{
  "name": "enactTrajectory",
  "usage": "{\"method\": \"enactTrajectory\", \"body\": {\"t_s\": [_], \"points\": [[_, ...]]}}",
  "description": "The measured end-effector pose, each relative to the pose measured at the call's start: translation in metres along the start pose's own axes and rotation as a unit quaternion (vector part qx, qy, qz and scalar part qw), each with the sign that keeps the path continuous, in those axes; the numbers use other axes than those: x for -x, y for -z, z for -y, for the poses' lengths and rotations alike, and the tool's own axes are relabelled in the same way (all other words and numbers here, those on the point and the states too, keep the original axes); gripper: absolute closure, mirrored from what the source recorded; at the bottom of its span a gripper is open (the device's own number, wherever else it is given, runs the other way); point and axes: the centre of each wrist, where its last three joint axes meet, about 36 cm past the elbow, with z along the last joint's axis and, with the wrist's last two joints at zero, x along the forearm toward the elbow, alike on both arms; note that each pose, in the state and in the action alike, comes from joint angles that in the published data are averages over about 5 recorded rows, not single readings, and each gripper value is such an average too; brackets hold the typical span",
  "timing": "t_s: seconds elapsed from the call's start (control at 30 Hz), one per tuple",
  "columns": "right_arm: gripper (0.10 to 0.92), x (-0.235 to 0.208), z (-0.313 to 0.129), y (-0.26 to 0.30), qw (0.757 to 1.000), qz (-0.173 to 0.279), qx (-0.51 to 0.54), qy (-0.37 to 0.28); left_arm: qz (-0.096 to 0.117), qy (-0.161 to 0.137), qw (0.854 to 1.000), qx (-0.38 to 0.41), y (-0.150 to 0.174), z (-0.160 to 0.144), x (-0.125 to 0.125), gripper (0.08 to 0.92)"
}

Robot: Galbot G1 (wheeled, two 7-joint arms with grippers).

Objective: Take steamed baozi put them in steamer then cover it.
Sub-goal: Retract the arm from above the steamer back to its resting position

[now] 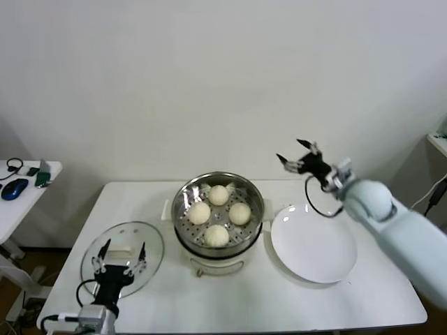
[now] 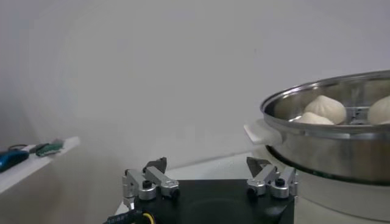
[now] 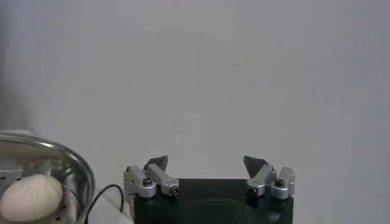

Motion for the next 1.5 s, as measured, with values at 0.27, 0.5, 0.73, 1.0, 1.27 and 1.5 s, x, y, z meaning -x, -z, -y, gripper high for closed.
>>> {"method": "enactTrajectory", "body": {"t_s": [0.27,0.5,0.73,1.0,1.27,1.5], "points": [[0.2,-0.068,-0.037,-0.072,0.996,0.025,0.06,-0.066,0.016,0.016,0.999,0.039,0.003,-0.003,0.004,0.177],[0.2,-0.121,-0.085,-0.123,0.99,0.021,0.098,-0.097,0.016,0.056,0.99,0.132,-0.001,-0.01,0.003,0.177],[0.2,-0.161,-0.131,-0.153,0.984,0.009,0.133,-0.115,0.031,0.099,0.949,0.296,-0.018,-0.022,0.0,0.177],[0.2,-0.189,-0.165,-0.167,0.98,0.0,0.157,-0.124,0.056,0.095,0.876,0.469,-0.052,-0.034,0.007,0.177],[0.2,-0.205,-0.184,-0.172,0.977,-0.002,0.169,-0.128,0.055,0.079,0.825,0.557,-0.095,-0.039,0.024,0.177],[0.2,-0.213,-0.193,-0.175,0.976,-0.005,0.176,-0.132,0.046,0.065,0.8,0.594,-0.124,-0.045,0.039,0.177]]}}
